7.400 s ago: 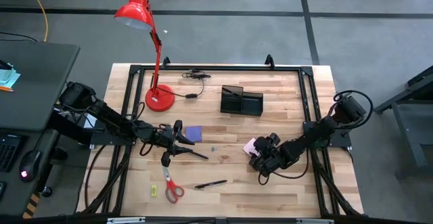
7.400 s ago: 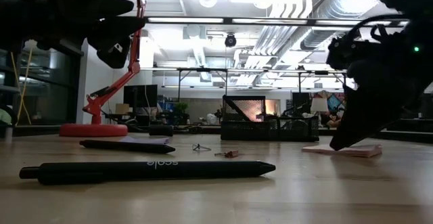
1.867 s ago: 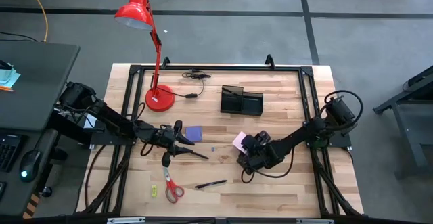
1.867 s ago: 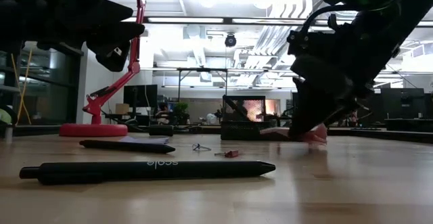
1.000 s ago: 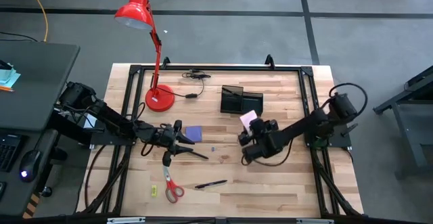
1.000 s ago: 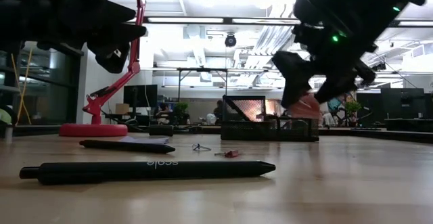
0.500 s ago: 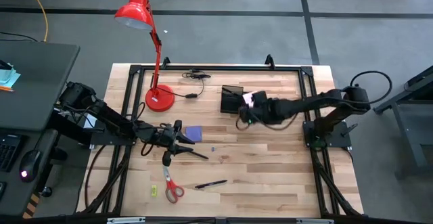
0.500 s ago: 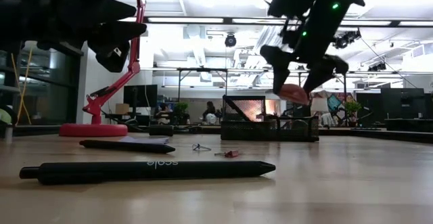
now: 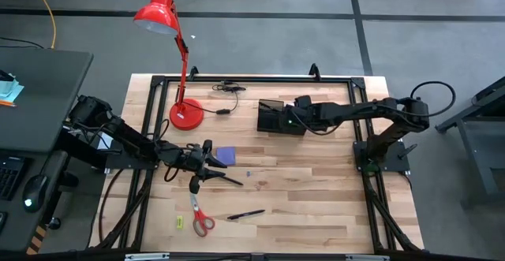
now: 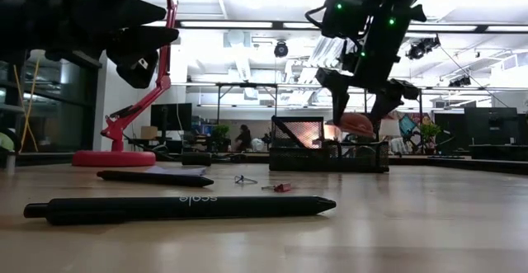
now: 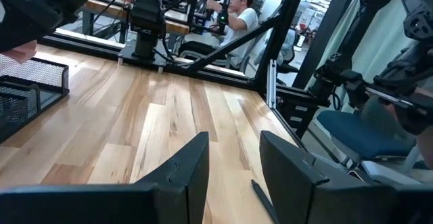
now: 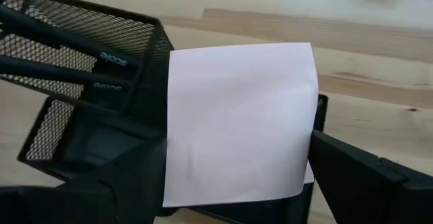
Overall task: Pick and place office supplies into organizer
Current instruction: Put the pink sticky note into the black desk organizer, then put the pink binder clip into the black desk organizer
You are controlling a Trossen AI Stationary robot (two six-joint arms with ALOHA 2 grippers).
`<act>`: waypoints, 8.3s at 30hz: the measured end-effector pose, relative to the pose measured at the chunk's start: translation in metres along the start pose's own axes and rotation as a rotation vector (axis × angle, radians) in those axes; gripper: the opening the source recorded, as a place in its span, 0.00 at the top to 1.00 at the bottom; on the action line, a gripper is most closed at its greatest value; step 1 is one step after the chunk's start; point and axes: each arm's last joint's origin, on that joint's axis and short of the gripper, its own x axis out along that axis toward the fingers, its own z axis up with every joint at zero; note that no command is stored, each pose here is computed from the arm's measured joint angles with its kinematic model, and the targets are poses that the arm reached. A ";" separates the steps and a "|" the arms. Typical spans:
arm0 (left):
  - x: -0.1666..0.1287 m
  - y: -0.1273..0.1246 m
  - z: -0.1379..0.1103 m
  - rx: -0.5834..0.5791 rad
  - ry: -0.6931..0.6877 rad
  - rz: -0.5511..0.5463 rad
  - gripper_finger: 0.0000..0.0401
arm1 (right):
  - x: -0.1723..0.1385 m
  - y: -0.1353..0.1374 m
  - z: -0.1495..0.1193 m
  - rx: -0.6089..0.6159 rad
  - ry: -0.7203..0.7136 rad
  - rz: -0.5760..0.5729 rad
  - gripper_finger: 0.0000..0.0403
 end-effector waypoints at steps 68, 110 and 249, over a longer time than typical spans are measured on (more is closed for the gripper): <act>0.000 0.001 -0.002 0.006 0.013 0.027 0.71 | 0.022 0.001 -0.025 -0.567 -0.029 -0.226 0.89; 0.000 0.003 -0.005 0.013 0.036 0.067 0.71 | 0.018 0.000 0.007 -0.547 0.036 0.016 1.00; 0.000 0.004 -0.008 0.028 0.072 0.076 0.71 | -0.012 0.092 -0.282 -0.613 -0.427 0.652 0.89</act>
